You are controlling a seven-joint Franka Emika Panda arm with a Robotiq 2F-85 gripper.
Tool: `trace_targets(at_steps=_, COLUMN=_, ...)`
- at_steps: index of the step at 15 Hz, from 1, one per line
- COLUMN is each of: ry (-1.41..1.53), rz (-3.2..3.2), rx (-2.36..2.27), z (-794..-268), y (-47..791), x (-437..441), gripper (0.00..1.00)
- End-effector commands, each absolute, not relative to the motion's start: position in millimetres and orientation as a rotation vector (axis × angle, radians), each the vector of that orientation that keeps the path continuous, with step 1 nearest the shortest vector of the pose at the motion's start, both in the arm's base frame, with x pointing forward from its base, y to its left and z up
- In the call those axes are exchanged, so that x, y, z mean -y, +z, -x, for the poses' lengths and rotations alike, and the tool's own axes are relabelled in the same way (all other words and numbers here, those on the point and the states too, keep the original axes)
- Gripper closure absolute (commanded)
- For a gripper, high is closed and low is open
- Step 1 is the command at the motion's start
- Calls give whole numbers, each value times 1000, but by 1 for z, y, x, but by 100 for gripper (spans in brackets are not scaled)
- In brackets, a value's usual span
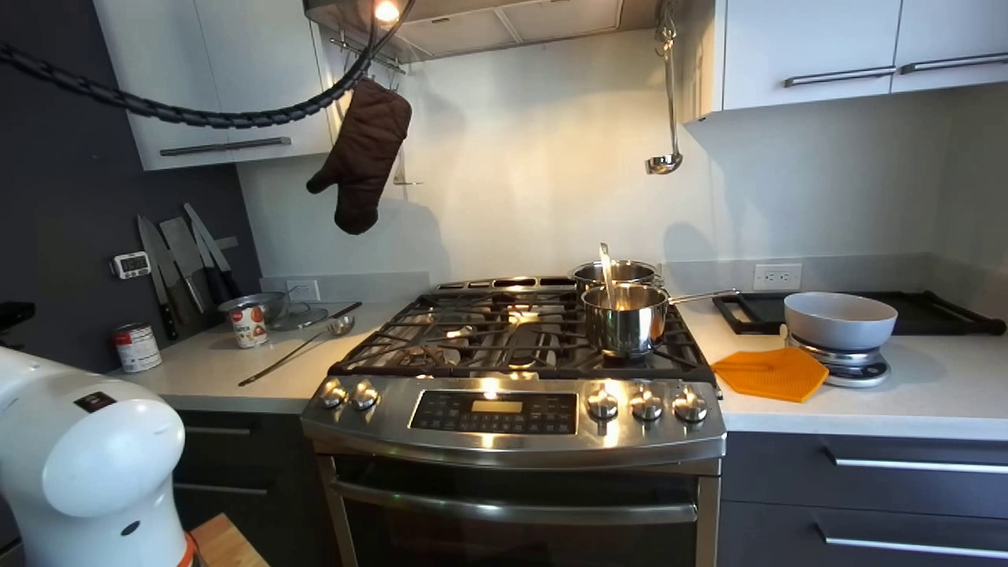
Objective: Turn off the light
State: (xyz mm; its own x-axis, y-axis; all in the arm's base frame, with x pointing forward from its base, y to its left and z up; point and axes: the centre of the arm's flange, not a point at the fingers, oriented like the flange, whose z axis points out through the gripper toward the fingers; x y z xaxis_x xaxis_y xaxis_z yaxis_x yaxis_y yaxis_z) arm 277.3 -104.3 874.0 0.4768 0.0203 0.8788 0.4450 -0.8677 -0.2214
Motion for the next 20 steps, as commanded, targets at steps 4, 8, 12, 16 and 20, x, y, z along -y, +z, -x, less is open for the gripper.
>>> trace_targets(at_steps=4, ry=-1517, rz=2222, rx=368, z=-328, y=944, x=100, gripper=0)
trace_targets(at_steps=8, ry=-1599, rz=2171, rx=339, z=-353, y=972, x=101, gripper=6)
trace_targets(at_steps=12, ry=-1666, rz=2122, rx=289, z=-376, y=985, x=111, gripper=50)
trace_targets(at_steps=16, ry=-1687, rz=2105, rx=278, z=-407, y=983, x=109, gripper=81)
trace_targets(at_steps=20, ry=-1703, rz=2094, rx=291, z=-438, y=980, x=100, gripper=100)
